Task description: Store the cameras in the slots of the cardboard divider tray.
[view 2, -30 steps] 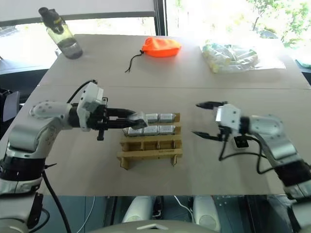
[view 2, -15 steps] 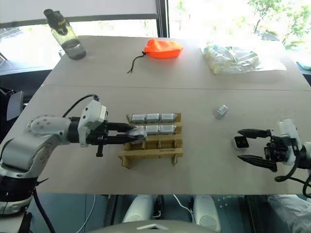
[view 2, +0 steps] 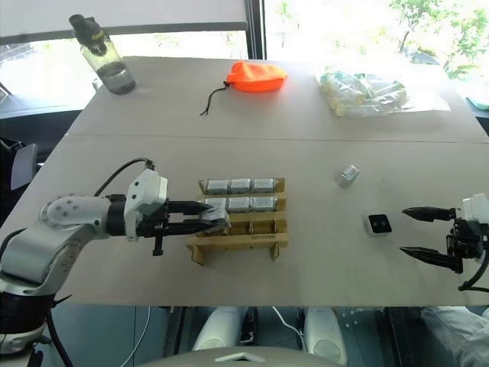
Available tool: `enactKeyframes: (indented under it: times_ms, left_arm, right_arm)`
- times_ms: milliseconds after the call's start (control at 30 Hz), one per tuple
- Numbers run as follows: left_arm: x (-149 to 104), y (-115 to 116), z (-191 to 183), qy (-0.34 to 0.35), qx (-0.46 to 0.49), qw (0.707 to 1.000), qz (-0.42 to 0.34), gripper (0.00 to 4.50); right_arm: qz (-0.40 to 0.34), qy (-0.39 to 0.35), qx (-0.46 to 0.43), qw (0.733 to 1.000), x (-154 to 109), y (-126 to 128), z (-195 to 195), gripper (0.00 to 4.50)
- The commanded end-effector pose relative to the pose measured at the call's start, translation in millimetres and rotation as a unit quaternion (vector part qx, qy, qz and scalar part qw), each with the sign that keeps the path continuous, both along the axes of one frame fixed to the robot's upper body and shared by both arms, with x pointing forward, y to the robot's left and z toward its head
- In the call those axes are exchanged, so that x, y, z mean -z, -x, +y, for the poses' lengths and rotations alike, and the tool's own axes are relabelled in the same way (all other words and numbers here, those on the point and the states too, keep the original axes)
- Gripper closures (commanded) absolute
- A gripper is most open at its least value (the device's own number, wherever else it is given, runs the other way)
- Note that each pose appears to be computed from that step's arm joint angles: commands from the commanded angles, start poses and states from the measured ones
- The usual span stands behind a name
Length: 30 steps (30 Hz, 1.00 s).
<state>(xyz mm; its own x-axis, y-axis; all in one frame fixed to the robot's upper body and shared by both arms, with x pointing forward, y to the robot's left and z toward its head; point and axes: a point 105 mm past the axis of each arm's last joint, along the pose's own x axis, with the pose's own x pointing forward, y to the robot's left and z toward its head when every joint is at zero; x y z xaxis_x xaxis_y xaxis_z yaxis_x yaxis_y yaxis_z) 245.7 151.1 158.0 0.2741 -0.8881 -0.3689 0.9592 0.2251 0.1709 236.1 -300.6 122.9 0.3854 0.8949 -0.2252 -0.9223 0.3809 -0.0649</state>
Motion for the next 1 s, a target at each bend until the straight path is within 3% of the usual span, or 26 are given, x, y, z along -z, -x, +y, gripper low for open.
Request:
enactKeyframes:
  times_ms: [33, 167, 500, 1000]
  left_arm:
    - [-8.1, 0.3, 2.1, -0.002, 0.002, 1.0, -0.028, 3.74]
    - [-4.1, 0.5, 5.6, -0.007, 0.008, 1.0, -0.02, 3.74]
    - [-0.9, -3.3, 16.0, -0.024, 0.012, 1.0, -0.016, 3.74]
    - [8.4, -1.3, 18.2, -0.041, 0.025, 0.999, -0.01, 3.74]
  right_arm:
    - [-0.025, -0.036, -0.031, 0.999, -19.2, 0.3, 4.7, 0.0]
    - [-0.023, -0.101, -0.021, 0.994, -29.9, -4.6, 7.7, 0.0]
    - [-0.011, -0.058, -0.044, 0.997, -19.4, 5.9, 12.8, 0.0]
    - [-0.006, -0.11, -0.05, 0.993, -32.9, 11.3, 17.2, 0.0]
